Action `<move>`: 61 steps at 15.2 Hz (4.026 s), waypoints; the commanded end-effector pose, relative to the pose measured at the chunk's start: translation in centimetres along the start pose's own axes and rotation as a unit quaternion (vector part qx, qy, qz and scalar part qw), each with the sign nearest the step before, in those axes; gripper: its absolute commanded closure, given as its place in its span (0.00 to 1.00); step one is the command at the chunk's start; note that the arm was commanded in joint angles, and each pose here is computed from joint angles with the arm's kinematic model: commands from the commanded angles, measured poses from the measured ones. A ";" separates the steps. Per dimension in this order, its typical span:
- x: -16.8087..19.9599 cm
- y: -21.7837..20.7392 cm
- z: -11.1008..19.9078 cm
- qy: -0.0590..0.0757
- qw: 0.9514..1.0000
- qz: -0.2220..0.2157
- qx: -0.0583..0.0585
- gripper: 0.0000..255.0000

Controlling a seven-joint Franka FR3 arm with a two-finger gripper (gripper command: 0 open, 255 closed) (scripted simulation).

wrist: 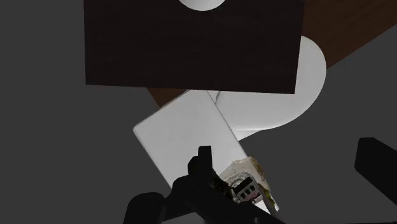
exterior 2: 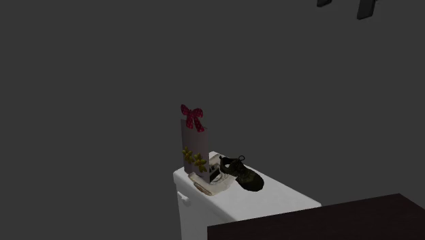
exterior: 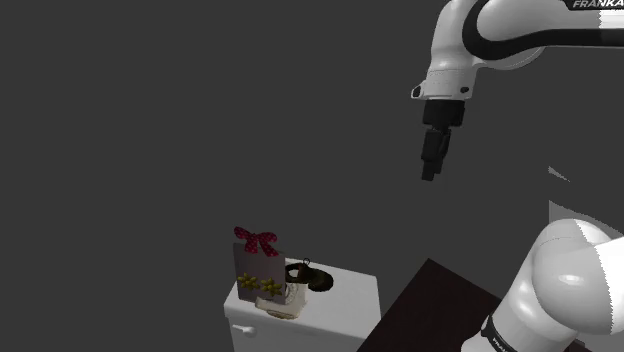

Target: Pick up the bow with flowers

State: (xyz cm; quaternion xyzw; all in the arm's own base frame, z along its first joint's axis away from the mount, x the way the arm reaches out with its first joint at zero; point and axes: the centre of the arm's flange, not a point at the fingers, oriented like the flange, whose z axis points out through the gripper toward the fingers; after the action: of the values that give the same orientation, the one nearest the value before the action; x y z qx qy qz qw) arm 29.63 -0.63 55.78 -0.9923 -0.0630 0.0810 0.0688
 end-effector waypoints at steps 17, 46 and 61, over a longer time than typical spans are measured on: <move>18.0 -5.6 9.1 0.007 0.996 -0.091 -0.017 0.00; 39.7 -16.2 24.5 0.017 0.978 -0.203 -0.038 0.00; 39.4 -16.5 22.5 0.017 0.978 -0.203 -0.038 1.00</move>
State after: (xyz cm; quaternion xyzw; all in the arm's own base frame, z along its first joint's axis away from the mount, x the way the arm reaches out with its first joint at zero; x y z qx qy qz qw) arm 62.59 23.76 29.76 -0.9618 -0.2654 0.0468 0.0470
